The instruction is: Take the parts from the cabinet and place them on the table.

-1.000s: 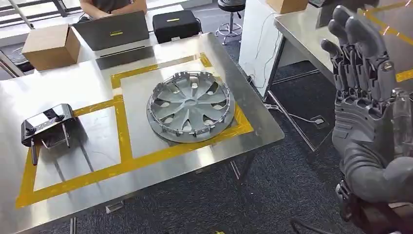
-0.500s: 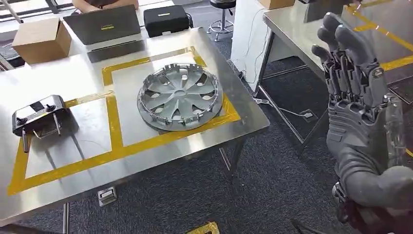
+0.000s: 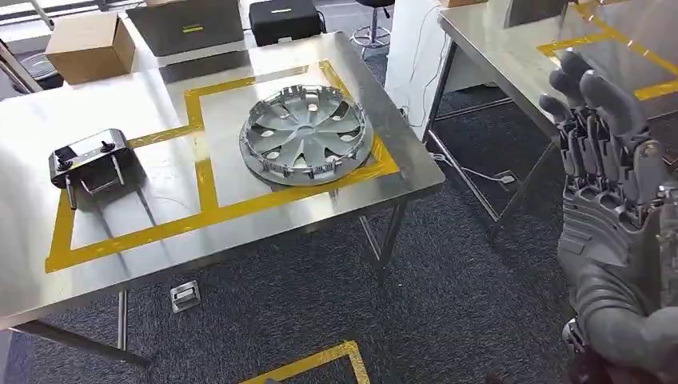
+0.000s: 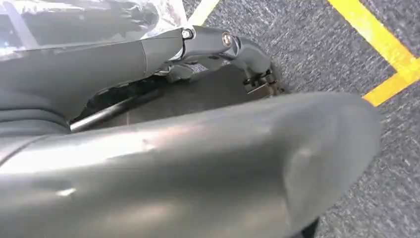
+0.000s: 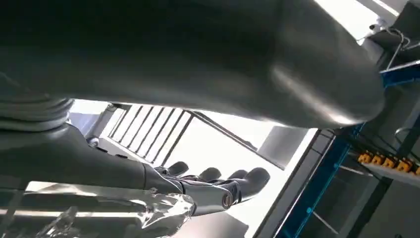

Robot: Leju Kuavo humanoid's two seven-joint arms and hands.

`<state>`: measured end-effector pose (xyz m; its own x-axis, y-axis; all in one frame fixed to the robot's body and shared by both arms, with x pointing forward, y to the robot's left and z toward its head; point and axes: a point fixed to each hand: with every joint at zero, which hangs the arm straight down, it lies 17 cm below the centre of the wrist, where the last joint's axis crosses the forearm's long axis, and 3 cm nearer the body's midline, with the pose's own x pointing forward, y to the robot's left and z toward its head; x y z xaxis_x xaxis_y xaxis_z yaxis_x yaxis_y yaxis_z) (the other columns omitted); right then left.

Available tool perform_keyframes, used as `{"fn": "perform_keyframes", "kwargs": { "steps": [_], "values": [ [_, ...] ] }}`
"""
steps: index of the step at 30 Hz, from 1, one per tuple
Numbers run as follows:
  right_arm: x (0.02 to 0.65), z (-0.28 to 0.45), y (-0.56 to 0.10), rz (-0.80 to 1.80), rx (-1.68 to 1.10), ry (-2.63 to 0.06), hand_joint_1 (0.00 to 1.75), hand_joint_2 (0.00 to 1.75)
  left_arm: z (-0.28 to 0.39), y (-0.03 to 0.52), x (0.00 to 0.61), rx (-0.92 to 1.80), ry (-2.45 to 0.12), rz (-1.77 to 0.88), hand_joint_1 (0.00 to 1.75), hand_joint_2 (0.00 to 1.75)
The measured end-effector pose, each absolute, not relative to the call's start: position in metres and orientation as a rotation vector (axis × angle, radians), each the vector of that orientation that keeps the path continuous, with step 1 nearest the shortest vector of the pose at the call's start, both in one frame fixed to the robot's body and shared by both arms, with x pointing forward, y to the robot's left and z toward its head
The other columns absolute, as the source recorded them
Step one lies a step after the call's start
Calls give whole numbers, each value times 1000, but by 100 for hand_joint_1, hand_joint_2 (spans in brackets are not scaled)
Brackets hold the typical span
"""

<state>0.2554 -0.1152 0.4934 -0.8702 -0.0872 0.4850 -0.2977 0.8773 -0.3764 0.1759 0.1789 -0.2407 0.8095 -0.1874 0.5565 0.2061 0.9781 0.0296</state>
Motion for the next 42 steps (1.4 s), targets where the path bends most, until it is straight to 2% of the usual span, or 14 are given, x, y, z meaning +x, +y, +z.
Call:
{"fn": "perform_keyframes", "kwargs": {
  "steps": [42],
  "values": [
    [257, 482, -122, 598, 272, -2536, 0, 0, -242, 183, 182, -25, -563, -186, 0, 0]
  ]
}}
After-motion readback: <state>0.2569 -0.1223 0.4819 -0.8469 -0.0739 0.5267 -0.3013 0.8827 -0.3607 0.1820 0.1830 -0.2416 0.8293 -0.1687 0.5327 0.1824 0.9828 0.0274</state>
